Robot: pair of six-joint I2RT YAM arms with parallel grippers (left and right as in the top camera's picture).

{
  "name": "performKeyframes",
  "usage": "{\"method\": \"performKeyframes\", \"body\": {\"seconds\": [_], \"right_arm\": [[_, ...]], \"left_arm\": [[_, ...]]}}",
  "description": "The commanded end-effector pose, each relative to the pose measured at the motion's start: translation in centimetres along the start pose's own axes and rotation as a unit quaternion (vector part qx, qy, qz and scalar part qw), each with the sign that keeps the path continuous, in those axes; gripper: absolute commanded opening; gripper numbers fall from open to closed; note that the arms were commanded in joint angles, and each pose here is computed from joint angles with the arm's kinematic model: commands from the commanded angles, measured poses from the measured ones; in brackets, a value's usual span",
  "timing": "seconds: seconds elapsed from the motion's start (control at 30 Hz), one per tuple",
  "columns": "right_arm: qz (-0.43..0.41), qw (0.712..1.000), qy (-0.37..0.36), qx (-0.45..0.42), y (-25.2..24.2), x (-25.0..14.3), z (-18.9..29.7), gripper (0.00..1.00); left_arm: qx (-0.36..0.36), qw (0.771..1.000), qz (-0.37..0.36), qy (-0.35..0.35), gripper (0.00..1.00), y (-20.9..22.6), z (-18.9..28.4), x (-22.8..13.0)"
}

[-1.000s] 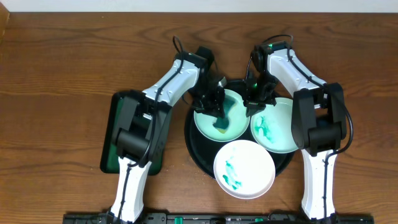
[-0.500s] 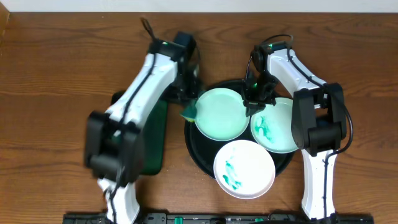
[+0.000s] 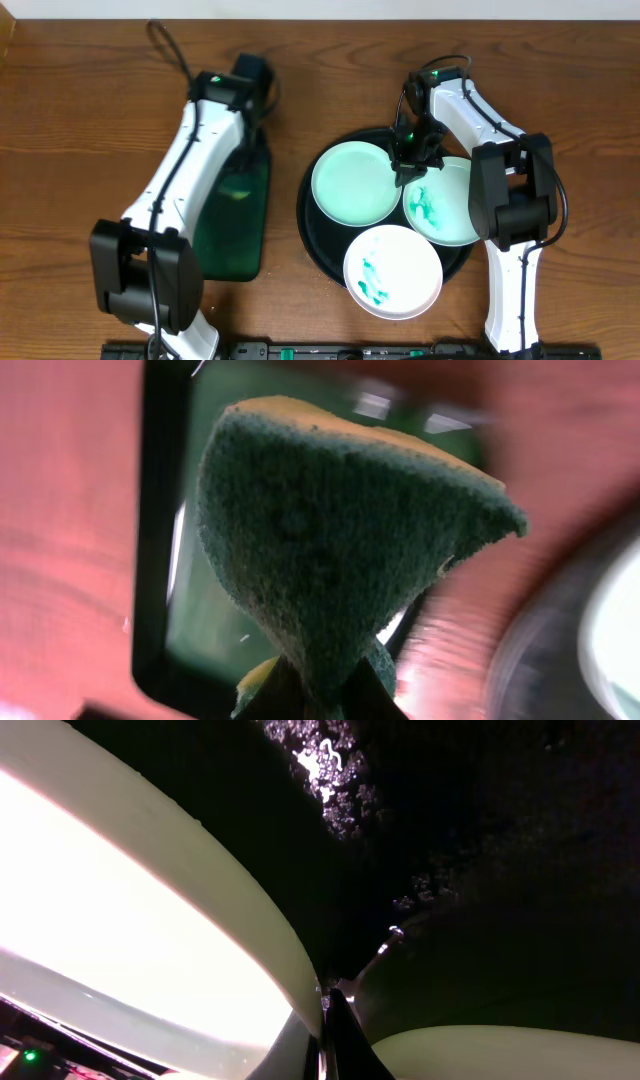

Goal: Clean dirty plates on tray and stack at the side
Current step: 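Move the sponge with the left gripper back into the water tray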

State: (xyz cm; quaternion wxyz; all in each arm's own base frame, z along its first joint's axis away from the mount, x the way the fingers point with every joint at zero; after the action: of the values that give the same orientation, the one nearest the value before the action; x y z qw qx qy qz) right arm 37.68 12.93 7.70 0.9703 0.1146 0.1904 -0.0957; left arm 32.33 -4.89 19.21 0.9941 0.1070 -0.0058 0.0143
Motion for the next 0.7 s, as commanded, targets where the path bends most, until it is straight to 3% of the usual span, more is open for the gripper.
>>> {"method": "performKeyframes", "body": {"seconds": [0.0,0.27,0.3,0.37,0.43,0.53,0.67], "right_arm": [[0.000,1.000,0.000,-0.006,-0.6,0.6,-0.6,0.01],[0.003,1.000,0.002,-0.006,-0.6,0.5,-0.6,0.01],[0.004,1.000,0.002,-0.006,-0.6,0.5,-0.6,0.01],[0.005,1.000,0.002,-0.006,-0.6,0.5,-0.6,0.01],[0.010,1.000,0.003,-0.004,-0.6,0.5,-0.6,0.01],[0.016,1.000,0.000,0.000,-0.4,0.6,-0.6,0.01],[0.031,0.999,-0.013,0.013,0.1,1.0,-0.6,0.02]], "left_arm": [[0.007,0.998,0.058,0.040,0.07,2.1,-2.9,-1.2],[-0.085,0.990,0.088,0.069,0.09,3.3,-7.5,-2.2],[-0.088,0.990,0.088,0.069,0.17,3.3,-7.5,-2.2],[-0.089,0.990,0.087,0.067,0.53,3.3,-7.5,-2.2],[-0.091,0.990,0.087,0.065,0.66,3.3,-7.5,-2.1],[-0.093,0.990,0.086,0.062,0.78,3.3,-7.4,-2.0],[-0.096,0.990,0.085,0.051,0.79,3.4,-6.8,-1.9]]}}
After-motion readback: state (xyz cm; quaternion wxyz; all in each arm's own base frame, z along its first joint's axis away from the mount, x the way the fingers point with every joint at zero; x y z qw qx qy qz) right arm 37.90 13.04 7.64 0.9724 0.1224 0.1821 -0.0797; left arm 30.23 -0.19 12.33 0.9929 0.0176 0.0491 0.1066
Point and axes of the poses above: each gripper's point midway between its finger pads, its own z axis back along the fingers, its own y axis along the line the jaws close on, x = y × z, the point moved 8 cm from there along z, back along the fingers, and after that the axes turned 13 degrees about -z, right-handed, at the moved point
